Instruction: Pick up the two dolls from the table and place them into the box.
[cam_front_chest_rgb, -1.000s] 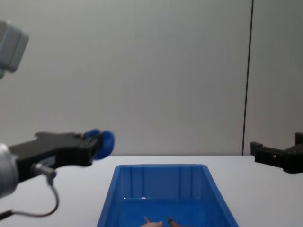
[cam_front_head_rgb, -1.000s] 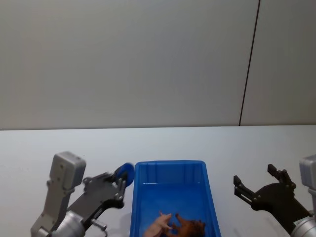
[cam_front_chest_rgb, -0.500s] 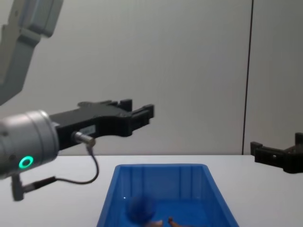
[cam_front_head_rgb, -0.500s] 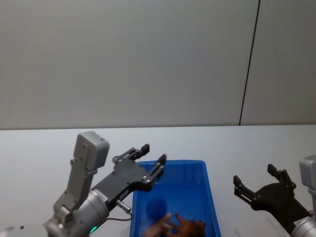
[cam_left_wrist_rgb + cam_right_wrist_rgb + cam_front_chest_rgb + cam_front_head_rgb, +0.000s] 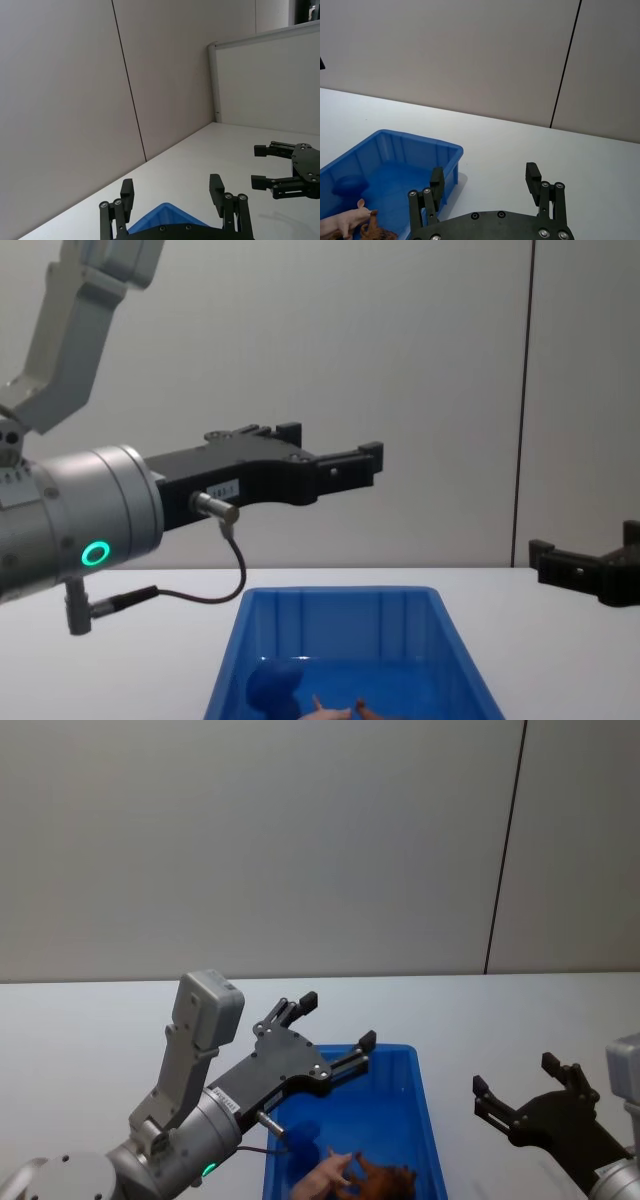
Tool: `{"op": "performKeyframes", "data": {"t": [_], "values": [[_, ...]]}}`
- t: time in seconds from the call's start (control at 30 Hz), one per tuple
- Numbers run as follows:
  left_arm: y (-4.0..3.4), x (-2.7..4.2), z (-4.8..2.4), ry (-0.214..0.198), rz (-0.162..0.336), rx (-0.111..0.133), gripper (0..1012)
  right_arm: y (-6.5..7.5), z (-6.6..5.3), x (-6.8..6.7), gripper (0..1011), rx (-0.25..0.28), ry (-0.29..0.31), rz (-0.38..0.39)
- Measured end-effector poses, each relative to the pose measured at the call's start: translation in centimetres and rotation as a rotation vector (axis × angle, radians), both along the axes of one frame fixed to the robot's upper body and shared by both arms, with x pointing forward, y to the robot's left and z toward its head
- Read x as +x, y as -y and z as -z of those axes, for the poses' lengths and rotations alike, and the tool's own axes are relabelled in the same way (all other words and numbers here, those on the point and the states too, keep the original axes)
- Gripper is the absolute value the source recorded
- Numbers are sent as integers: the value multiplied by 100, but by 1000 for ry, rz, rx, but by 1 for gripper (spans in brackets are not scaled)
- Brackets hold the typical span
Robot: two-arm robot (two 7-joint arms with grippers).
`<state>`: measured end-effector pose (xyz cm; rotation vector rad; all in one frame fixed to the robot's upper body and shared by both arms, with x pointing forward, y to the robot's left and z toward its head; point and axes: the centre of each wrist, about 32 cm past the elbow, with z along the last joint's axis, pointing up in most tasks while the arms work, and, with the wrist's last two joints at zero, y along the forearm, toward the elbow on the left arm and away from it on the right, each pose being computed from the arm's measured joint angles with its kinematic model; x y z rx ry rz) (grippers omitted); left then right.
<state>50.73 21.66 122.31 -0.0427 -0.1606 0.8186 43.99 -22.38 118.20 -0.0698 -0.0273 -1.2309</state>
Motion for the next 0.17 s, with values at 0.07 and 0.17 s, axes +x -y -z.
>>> {"op": "performKeyframes", "data": {"t": [0.07,0.17], "values": [[9,8,-9,2,5,0,992,0,0,0,1001,0,0,0],[18,17,-16,4,10,0,1002,0,0,0,1001,0,0,0]]}}
